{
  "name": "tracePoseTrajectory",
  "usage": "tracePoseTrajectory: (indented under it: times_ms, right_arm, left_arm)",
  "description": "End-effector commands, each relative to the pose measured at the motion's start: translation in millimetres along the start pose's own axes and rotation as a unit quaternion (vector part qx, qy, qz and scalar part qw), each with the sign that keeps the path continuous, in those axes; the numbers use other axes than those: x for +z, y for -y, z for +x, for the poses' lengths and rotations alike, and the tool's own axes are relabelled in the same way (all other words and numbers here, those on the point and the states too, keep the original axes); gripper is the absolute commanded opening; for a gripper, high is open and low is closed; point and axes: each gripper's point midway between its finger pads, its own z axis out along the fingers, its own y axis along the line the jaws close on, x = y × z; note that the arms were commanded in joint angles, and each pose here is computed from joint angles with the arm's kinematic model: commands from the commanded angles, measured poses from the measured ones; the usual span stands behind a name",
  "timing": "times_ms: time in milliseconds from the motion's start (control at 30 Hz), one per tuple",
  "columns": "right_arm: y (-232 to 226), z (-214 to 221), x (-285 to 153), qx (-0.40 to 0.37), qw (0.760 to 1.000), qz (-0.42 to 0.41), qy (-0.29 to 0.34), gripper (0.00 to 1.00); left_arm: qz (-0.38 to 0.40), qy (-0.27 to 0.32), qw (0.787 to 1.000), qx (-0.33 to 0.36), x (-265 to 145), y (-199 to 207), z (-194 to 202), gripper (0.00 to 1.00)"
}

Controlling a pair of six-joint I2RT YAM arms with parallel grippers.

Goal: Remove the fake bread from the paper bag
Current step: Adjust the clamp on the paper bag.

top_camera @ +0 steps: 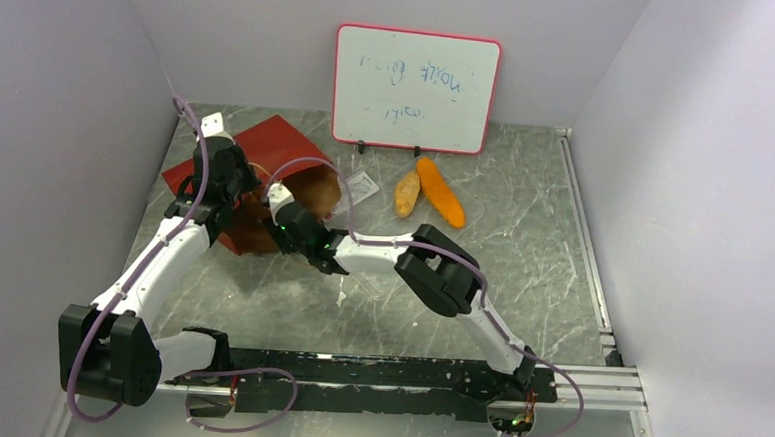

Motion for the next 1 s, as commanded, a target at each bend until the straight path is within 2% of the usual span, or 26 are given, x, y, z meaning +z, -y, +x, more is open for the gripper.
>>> tracePoseTrajectory:
  times_ms: [0, 267, 467, 700, 967]
  right_arm:
    - [-1, -43, -31, 0.055, 0.998, -0.01, 0.043, 0.0]
    - [0, -55, -63, 0.091, 0.994, -0.024, 0.056, 0.0]
    - [-3, -57, -68, 0.098, 0.993, -0.038, 0.059, 0.01]
    - [-4, -68, -85, 0.198, 0.976, -0.079, 0.052, 0.03]
    - [2, -41, -138, 0.232, 0.968, -0.085, 0.039, 0.06]
  left_arm:
    - [0.005, 0.006, 1.0, -0.002, -6, 3, -3, 0.07]
    - [-0.001, 0.006, 1.0, -0.001, -5, 2, -4, 0.07]
    - [-0.002, 0.004, 1.0, -0.001, -7, 1, -1, 0.07]
    - [-0.006, 0.006, 1.0, 0.003, -8, 0, -4, 0.07]
    - [-0.009, 0.007, 1.0, 0.014, -7, -2, -4, 0.07]
